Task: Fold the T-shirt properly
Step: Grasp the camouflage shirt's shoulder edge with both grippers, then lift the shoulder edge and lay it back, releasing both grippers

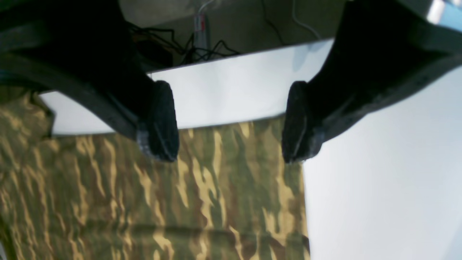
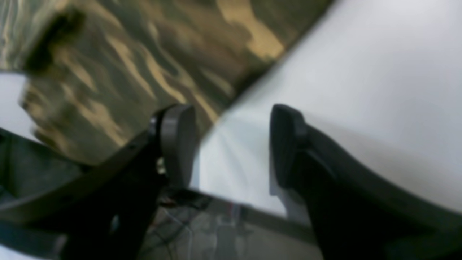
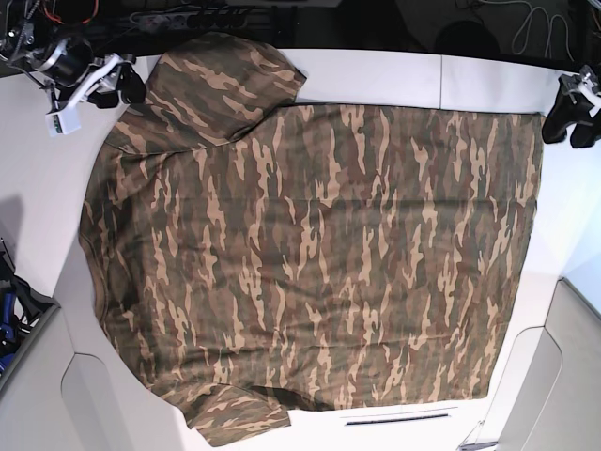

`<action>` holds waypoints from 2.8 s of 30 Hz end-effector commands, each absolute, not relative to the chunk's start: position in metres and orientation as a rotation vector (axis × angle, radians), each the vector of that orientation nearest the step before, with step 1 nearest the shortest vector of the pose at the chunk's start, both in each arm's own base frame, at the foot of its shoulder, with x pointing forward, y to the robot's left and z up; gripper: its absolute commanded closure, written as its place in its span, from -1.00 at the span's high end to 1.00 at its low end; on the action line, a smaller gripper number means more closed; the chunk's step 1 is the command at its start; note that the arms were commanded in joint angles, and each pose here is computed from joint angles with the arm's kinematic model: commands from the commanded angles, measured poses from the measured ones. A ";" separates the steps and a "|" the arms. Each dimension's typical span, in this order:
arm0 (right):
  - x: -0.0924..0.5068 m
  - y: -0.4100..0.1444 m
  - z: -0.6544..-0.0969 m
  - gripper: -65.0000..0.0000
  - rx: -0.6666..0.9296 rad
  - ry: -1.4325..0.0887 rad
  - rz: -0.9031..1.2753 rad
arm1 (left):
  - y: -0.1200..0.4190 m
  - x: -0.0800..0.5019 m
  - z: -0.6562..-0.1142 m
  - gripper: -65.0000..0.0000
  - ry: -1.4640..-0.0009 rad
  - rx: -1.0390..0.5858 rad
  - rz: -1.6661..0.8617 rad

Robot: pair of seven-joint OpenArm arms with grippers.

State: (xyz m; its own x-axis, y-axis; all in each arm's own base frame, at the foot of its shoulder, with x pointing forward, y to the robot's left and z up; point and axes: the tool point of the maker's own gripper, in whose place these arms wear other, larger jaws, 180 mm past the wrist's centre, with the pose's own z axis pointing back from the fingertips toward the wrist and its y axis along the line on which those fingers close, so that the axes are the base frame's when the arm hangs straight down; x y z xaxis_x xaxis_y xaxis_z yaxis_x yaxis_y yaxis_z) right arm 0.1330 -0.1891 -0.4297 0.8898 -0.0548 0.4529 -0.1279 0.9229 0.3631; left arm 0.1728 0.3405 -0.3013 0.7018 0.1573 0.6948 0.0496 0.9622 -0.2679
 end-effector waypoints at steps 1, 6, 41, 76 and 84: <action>0.125 -0.187 -0.434 0.03 0.400 -0.445 0.040 | 0.345 0.184 -0.291 0.46 -0.828 -0.277 0.036; 0.124 -0.164 -0.435 0.03 0.470 -0.464 -0.006 | 0.370 0.206 -0.311 0.46 -0.806 -0.239 0.062; 0.126 -0.096 -0.431 -0.16 0.640 -0.511 -0.046 | 0.360 0.179 -0.413 0.16 -0.445 -0.281 0.051; 0.305 -0.120 -0.322 -1.00 0.545 -0.987 0.093 | 0.370 0.313 -0.318 -1.00 -0.911 -0.241 -0.016; 0.375 -0.127 -0.321 -1.00 0.556 -1.001 0.061 | 0.352 0.363 -0.305 -1.00 -0.966 -0.153 -0.161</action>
State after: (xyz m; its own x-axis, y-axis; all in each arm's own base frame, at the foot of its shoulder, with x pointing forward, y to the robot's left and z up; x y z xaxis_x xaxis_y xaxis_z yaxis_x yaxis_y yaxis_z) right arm 0.3650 -0.1240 -0.3392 0.6020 -0.1849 0.7768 -0.2831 0.8602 0.4241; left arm 0.3557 0.3462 -0.3221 0.5978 -0.0588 0.7995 0.1992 0.9769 -0.0770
